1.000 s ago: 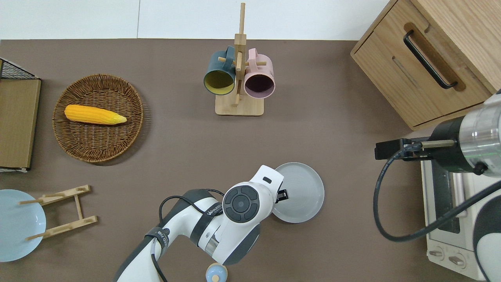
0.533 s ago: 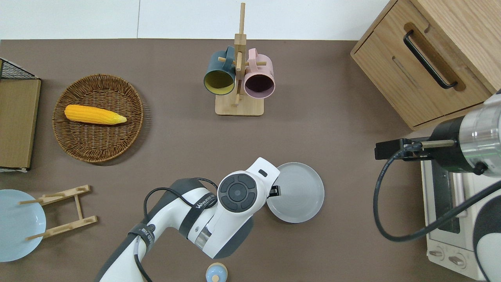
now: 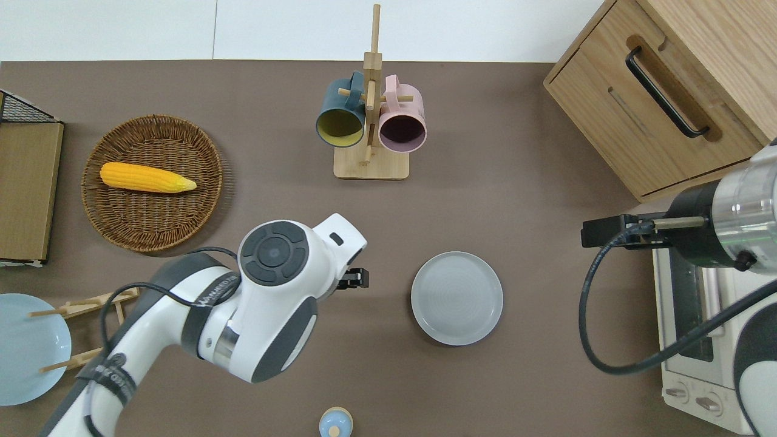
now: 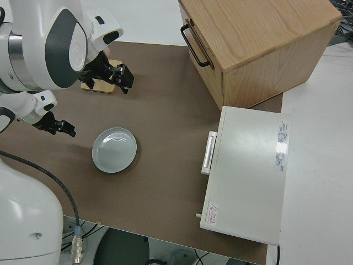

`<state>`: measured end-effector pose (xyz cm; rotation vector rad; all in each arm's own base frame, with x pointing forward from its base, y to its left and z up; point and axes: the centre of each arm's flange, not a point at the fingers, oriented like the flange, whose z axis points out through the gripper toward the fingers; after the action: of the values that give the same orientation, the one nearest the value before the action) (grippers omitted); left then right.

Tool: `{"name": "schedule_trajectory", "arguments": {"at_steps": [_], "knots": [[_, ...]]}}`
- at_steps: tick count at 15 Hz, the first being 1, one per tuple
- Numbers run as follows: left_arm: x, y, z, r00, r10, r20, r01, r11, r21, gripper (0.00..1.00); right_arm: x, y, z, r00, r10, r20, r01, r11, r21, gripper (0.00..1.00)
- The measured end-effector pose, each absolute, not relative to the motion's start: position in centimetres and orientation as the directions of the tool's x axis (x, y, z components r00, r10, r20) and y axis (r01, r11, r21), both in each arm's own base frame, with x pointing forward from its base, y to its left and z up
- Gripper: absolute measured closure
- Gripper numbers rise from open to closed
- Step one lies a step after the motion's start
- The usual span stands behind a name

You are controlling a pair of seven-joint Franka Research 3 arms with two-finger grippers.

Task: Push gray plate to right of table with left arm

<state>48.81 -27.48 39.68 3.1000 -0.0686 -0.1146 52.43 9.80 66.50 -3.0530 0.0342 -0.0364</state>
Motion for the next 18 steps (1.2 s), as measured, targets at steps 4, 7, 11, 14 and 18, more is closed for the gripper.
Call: {"name": "schedule_trajectory", "arguments": {"at_steps": [4,7,11,14,18], "knots": [[50.0,-22.2,42.4,0.995,-0.062,-0.074,-0.061,-0.998,0.020,0.00,52.4,9.8,66.5,0.999,-0.023,0.023,-0.021,-0.996,-0.088,0.00],[50.8,-18.2,43.5,0.993,-0.073,-0.088,-0.072,-0.997,0.011,0.00,52.4,9.8,66.5,0.999,-0.023,0.023,-0.021,-0.996,-0.088,0.00],[51.3,-13.7,45.3,0.994,-0.079,-0.079,-0.079,-0.997,0.004,0.00,52.4,9.8,66.5,0.999,-0.023,0.023,-0.021,-0.996,-0.088,0.00],[51.2,-10.6,47.4,0.993,-0.079,-0.084,-0.080,-0.997,-0.004,0.00,52.4,9.8,66.5,0.999,-0.023,0.023,-0.021,-0.996,-0.088,0.00],[51.2,-6.7,52.5,0.992,-0.077,-0.102,-0.078,-0.997,0.000,0.00,52.4,9.8,66.5,0.999,-0.023,0.023,-0.021,-0.996,-0.088,0.00]]}}
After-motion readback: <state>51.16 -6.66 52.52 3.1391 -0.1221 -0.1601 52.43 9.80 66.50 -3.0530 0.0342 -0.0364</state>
